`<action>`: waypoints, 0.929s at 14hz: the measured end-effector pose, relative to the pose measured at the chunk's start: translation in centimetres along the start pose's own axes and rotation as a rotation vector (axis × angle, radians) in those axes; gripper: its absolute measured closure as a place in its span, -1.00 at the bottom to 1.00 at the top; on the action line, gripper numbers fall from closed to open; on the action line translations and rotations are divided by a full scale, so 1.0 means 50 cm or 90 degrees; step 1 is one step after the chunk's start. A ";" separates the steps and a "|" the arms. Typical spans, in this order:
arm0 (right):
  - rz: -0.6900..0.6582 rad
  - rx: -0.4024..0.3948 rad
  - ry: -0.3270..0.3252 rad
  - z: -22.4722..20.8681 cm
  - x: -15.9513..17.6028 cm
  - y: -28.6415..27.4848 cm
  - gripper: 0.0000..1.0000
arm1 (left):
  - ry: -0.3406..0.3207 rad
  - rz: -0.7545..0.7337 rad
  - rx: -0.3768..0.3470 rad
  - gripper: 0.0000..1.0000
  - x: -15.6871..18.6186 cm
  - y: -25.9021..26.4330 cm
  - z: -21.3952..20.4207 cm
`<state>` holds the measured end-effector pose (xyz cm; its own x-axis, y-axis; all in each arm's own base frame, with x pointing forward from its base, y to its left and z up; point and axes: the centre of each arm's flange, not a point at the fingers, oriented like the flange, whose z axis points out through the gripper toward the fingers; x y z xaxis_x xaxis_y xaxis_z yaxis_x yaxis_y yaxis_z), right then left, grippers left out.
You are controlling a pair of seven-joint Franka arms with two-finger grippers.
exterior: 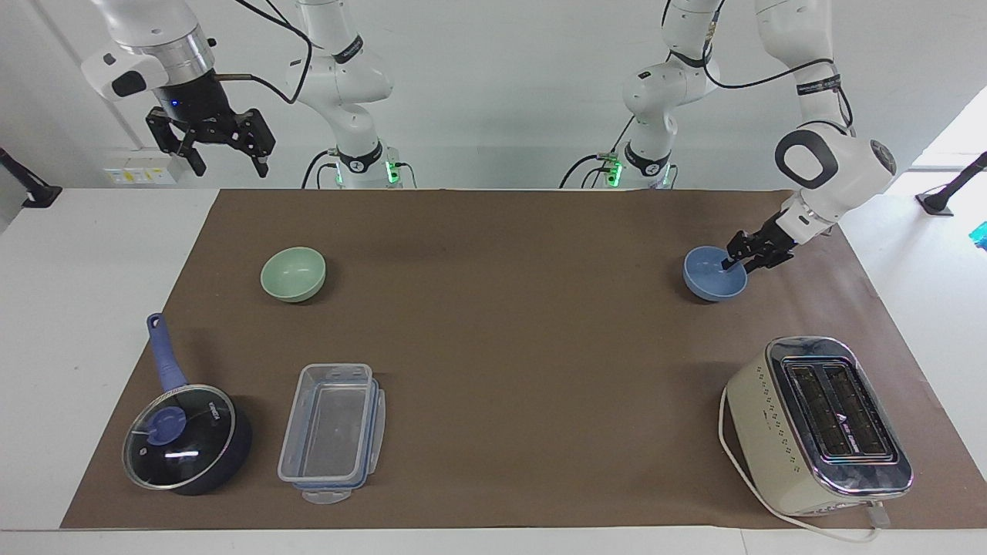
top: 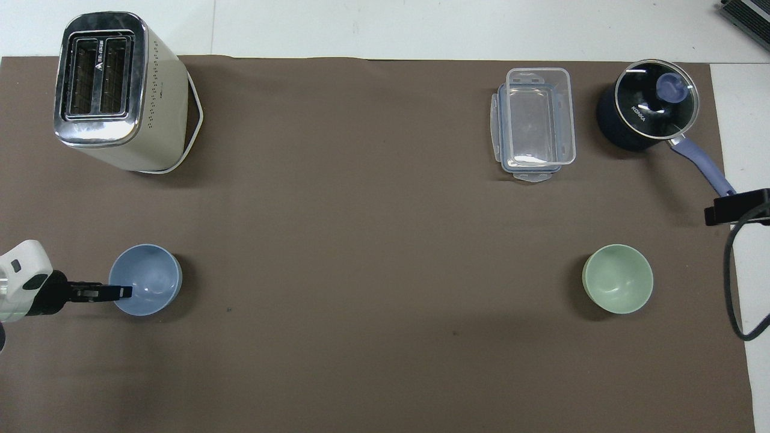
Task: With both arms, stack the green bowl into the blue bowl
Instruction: 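Reach the left gripper toward the rim of the blue bowl, then grip the blue bowl rim and slide it toward the table center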
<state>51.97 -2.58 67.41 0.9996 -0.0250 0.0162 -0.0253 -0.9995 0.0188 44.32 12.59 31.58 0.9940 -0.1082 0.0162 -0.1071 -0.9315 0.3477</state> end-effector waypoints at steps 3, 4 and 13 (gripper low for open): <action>0.000 0.000 0.000 0.000 0.000 0.000 -1.00 | -0.021 0.005 -0.018 0.83 -0.005 0.011 0.007; 0.000 0.000 0.000 0.000 0.000 0.000 -1.00 | -0.026 0.011 -0.021 0.91 -0.004 0.020 0.006; 0.000 0.000 -0.001 0.000 0.000 0.001 -1.00 | -0.008 -0.023 0.014 0.91 0.123 0.429 0.010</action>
<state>51.96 -2.61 67.40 0.9996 -0.0256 0.0152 -0.0259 -0.9995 0.0187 48.11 -8.21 38.66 0.9969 -0.0781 -0.0077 -0.0713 -0.9421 0.3278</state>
